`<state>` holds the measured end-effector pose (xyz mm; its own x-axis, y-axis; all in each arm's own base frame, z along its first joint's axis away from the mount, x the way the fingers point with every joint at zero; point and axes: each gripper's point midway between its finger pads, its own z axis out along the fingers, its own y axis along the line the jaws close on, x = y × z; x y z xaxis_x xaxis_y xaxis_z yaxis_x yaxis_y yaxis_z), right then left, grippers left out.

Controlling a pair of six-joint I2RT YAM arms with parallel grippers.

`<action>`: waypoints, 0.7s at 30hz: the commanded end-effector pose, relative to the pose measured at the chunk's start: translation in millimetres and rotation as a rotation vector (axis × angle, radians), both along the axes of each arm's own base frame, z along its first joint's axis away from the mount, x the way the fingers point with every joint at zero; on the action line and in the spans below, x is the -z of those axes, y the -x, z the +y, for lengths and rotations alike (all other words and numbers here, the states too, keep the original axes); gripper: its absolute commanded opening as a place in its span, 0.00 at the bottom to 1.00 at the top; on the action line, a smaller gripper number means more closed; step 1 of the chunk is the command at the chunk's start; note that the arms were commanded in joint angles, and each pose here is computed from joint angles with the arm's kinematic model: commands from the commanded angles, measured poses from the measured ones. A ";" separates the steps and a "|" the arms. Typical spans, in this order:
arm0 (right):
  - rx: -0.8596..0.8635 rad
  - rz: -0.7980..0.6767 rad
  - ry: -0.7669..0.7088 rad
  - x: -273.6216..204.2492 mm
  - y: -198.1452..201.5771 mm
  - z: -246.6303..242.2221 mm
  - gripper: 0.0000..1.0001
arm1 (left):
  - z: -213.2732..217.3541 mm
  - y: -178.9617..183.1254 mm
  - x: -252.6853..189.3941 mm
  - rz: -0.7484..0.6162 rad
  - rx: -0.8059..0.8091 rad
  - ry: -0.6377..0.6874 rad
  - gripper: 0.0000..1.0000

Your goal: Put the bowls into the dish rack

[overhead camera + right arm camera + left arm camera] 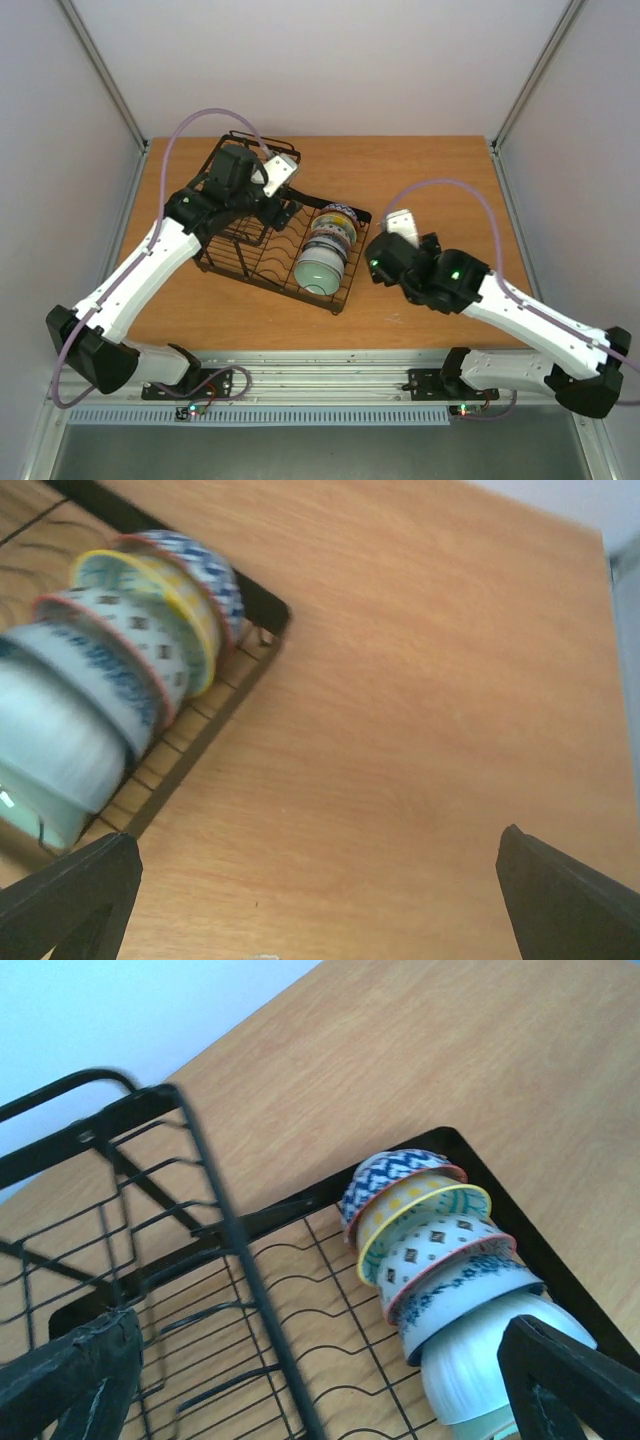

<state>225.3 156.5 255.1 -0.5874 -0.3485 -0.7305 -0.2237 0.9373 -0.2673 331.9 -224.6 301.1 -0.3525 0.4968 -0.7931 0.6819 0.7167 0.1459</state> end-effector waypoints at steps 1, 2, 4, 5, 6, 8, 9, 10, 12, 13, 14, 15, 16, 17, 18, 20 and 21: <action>0.218 0.162 -0.213 19.2 6.4 -40.6 0.99 | 27.9 -21.9 -26.2 0.014 -0.095 0.130 0.97; 0.240 0.176 -0.226 22.8 5.5 -46.7 0.99 | 37.1 -25.0 -27.9 0.026 -0.117 0.151 0.97; 0.277 0.176 -0.224 25.8 2.8 -54.8 0.99 | 56.5 -28.9 -32.6 0.030 -0.164 0.181 0.97; 0.283 0.177 -0.211 26.5 1.8 -55.9 0.99 | 66.9 -30.3 -36.4 0.021 -0.186 0.192 0.97; 0.300 0.181 -0.188 28.1 0.7 -58.1 0.99 | 77.3 -30.8 -40.8 0.008 -0.209 0.204 0.97; 0.338 0.191 -0.142 32.4 0.0 -64.1 0.99 | 99.9 -30.4 -54.4 -0.038 -0.262 0.222 0.97; 0.348 0.192 -0.131 33.5 -1.0 -64.9 0.99 | 109.3 -29.4 -58.7 -0.052 -0.283 0.224 0.97; 0.352 0.193 -0.125 34.6 -1.7 -64.9 0.99 | 117.2 -27.7 -62.2 -0.063 -0.299 0.220 0.97; 0.352 0.190 -0.139 35.2 -2.5 -63.2 0.99 | 123.8 -20.6 -60.3 -0.058 -0.299 0.195 0.97; 0.342 0.188 -0.152 35.3 -2.5 -61.1 0.99 | 124.2 -18.0 -56.5 -0.052 -0.292 0.182 0.97; 0.319 0.191 -0.168 35.4 -2.1 -57.7 0.99 | 125.3 -15.5 -52.9 -0.045 -0.293 0.174 0.97; 0.301 0.184 -0.189 34.6 -2.2 -54.8 0.99 | 126.0 -12.8 -48.3 -0.035 -0.291 0.167 0.97; 0.271 0.188 -0.208 34.9 -0.7 -50.9 0.99 | 127.0 -10.4 -44.2 -0.026 -0.291 0.163 0.97; 0.250 0.185 -0.227 33.8 0.6 -48.5 0.99 | 128.3 -8.3 -40.3 -0.016 -0.291 0.159 0.97; 0.238 0.180 -0.241 32.7 1.6 -47.6 0.99 | 129.1 -5.8 -36.5 -0.004 -0.288 0.159 0.97; 0.233 0.169 -0.256 30.3 3.8 -49.7 0.99 | 133.0 -2.8 -30.7 0.012 -0.295 0.164 0.97; 0.232 0.163 -0.259 28.9 5.0 -51.0 0.99 | 135.0 -1.0 -28.2 0.019 -0.299 0.167 0.97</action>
